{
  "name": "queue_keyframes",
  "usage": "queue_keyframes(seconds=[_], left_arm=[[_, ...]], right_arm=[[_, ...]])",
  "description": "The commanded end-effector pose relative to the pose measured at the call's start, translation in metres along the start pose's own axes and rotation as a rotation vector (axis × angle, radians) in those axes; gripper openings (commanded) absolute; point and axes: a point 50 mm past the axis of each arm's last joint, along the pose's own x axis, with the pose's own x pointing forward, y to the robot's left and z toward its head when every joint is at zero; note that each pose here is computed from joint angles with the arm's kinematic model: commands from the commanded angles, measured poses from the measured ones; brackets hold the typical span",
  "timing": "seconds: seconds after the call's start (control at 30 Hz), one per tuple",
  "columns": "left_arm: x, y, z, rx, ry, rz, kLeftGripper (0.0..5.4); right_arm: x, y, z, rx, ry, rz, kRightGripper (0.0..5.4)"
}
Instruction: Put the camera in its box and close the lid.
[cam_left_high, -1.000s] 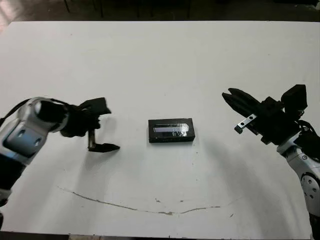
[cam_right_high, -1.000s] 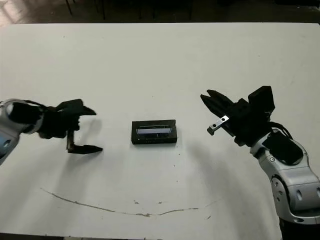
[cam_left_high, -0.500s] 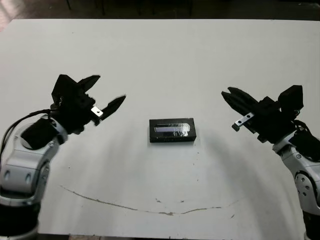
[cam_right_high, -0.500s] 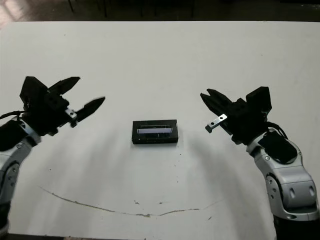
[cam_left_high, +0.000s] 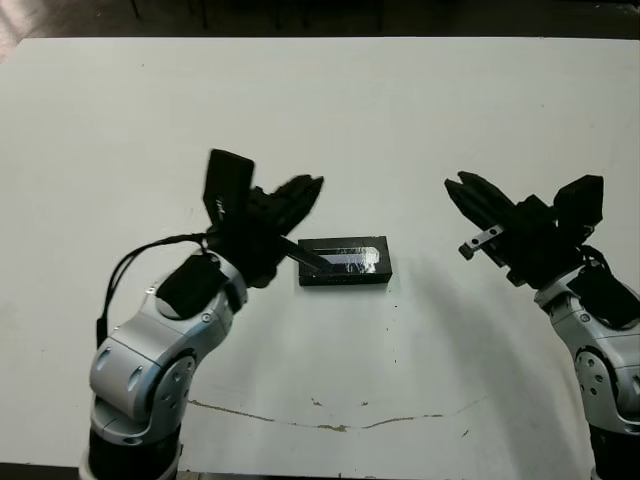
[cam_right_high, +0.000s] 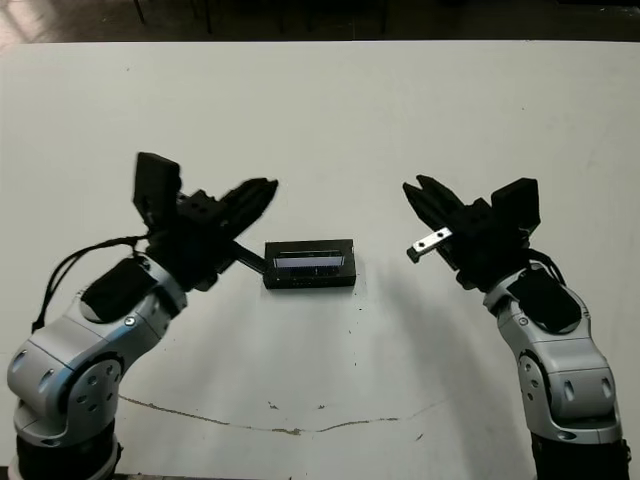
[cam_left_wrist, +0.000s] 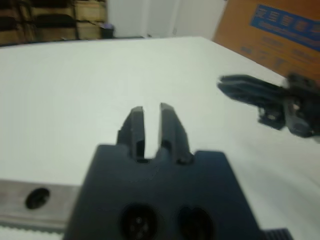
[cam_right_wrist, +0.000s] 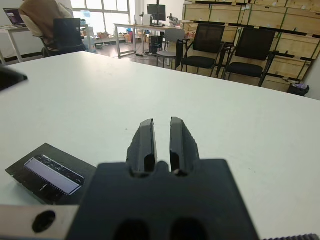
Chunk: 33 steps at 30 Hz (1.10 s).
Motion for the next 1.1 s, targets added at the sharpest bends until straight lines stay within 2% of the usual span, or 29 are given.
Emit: queue_keyframes(seconds=[0.03, 0.17, 0.4, 0.57, 0.67, 0.8, 0.93, 1.0, 1.1], left_arm=[[0.007, -0.006, -0.021, -0.036, 0.138, 0.012, 0.01], [0.014, -0.012, -0.041, -0.066, 0.257, 0.038, 0.01], [0.022, -0.027, -0.076, -0.111, 0.348, 0.041, 0.01], [0.016, -0.032, -0.106, -0.094, 0.467, 0.053, 0.01], [0.009, -0.031, -0.116, -0.061, 0.51, 0.036, 0.01], [0.004, -0.032, -0.114, -0.045, 0.516, 0.018, 0.01], [0.002, -0.032, -0.101, -0.076, 0.481, 0.02, 0.01], [0.002, -0.03, -0.09, -0.1, 0.417, 0.024, 0.01], [0.001, -0.02, -0.065, -0.106, 0.222, 0.052, 0.01]], right_arm=[[-0.004, -0.001, -0.003, -0.003, 0.031, -0.022, 0.0], [-0.006, -0.002, -0.001, -0.03, 0.036, -0.029, 0.0], [-0.006, -0.003, 0.002, -0.034, 0.042, -0.027, 0.0], [-0.006, -0.003, 0.005, -0.039, 0.04, -0.023, 0.0], [-0.006, -0.004, 0.005, -0.045, 0.038, -0.02, 0.0], [-0.006, -0.003, 0.005, -0.044, 0.043, -0.021, 0.0], [-0.006, -0.002, 0.005, -0.015, 0.036, -0.017, 0.0], [-0.006, -0.003, 0.006, -0.015, 0.033, -0.018, 0.0], [-0.006, -0.004, 0.006, -0.04, 0.027, -0.031, 0.0]])
